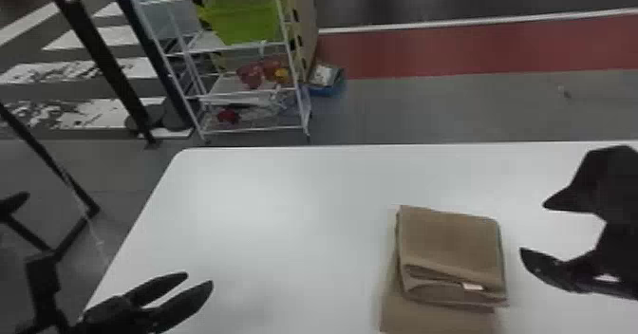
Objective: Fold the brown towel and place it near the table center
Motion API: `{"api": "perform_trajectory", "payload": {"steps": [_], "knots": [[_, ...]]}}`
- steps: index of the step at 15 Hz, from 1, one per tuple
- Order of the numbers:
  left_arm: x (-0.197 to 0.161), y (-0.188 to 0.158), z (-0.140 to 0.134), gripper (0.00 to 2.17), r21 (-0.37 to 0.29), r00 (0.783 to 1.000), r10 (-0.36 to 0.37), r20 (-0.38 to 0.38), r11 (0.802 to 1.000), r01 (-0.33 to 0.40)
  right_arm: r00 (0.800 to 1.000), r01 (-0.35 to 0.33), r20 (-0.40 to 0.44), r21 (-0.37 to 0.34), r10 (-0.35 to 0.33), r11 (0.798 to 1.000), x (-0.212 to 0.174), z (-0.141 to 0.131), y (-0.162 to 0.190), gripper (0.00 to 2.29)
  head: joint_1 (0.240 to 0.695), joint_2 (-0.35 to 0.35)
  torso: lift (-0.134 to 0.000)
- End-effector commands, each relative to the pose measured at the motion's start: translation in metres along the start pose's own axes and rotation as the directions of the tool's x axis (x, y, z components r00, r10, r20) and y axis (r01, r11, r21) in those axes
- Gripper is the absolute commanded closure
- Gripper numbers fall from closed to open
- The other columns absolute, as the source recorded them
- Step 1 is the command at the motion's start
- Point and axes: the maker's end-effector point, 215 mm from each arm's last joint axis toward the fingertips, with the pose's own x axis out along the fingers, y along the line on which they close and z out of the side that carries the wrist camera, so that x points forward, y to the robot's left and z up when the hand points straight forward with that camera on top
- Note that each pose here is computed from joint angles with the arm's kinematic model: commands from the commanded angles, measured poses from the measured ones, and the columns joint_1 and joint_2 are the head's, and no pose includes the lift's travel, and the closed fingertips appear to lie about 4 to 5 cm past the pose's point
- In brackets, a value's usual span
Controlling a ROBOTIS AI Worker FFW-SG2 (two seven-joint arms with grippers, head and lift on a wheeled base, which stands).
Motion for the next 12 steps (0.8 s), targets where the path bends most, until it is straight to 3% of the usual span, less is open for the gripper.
{"api": "perform_trajectory", "payload": {"steps": [1, 5, 12], "knots": [[-0.004, 0.003, 0.000, 0.04, -0.013, 1.000, 0.004, 0.012, 1.000, -0.004, 0.997, -0.039, -0.076, -0.165, 0.027, 0.986, 0.014, 0.006, 0.034, 0.07, 0.695, 0.258, -0.122], [-0.004, 0.009, 0.000, 0.04, -0.012, 1.000, 0.014, 0.020, 1.000, -0.013, 0.983, -0.119, -0.164, -0.231, 0.082, 0.966, 0.046, -0.008, 0.068, 0.09, 0.695, 0.339, -0.122], [-0.003, 0.013, 0.001, 0.04, -0.008, 0.999, 0.016, 0.030, 1.000, -0.016, 0.964, -0.170, -0.246, -0.297, 0.097, 0.939, 0.078, -0.013, 0.087, 0.13, 0.695, 0.350, -0.122]]}}
